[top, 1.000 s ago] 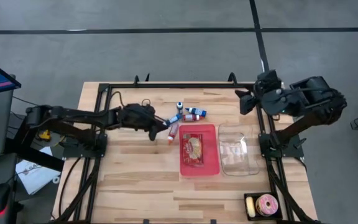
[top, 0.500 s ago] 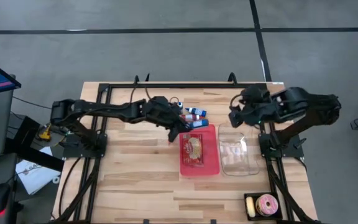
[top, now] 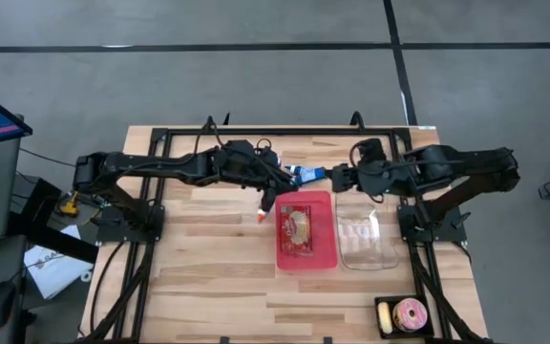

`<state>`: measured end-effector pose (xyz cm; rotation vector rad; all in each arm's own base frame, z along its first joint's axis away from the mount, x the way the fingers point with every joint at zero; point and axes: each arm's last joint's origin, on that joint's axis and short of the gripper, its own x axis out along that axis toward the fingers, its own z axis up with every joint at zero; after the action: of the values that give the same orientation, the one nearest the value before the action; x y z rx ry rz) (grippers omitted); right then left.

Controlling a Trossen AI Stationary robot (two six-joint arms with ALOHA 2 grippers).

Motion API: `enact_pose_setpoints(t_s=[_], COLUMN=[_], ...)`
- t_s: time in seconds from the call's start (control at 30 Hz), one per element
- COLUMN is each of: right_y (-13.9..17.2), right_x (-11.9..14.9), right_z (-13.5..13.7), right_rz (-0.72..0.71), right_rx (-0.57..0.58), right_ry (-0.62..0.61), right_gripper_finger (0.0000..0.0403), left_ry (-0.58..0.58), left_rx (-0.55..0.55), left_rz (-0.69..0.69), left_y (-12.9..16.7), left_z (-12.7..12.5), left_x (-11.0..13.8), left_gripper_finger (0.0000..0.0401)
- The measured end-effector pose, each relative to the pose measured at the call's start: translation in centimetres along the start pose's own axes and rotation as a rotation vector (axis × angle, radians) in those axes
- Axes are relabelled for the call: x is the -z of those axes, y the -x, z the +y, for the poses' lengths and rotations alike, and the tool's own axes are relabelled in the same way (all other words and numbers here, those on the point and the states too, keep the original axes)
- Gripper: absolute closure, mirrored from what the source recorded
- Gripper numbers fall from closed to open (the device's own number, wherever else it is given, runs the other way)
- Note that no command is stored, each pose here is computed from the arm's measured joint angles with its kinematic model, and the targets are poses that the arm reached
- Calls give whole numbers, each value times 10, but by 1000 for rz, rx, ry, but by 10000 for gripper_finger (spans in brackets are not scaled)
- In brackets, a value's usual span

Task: Pick & Place Food Item
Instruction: Put the bottom blue food coloring bottle into the transparent bin

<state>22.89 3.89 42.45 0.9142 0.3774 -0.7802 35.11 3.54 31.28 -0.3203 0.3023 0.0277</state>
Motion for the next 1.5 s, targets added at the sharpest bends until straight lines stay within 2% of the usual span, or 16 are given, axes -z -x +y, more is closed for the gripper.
enact_pose_setpoints(t_s=[0.23, 0.57, 0.93, 1.1, 1.5], right_y=[-14, -19, -39, -48, -50], right_x=[6, 9, 5, 2, -2], right_z=[12, 14, 18, 28, 31], right_rz=[-3, -7, -30, -62, -87], right_rx=[-107, -89, -60, -109, -142], right_ry=[-95, -98, -101, -102, -95], right_gripper_finger=[175, 174, 174, 174, 174], left_ry=[-23, -53, -52, -55, -51], left_rx=[-14, -42, -51, -36, -61], left_rz=[-23, -75, -104, -107, -119], left_y=[7, 25, 27, 26, 27], left_z=[-3, -9, -15, -18, -17], left_x=[-5, -16, -17, -17, -18], left_gripper_finger=[296, 296, 296, 296, 296])
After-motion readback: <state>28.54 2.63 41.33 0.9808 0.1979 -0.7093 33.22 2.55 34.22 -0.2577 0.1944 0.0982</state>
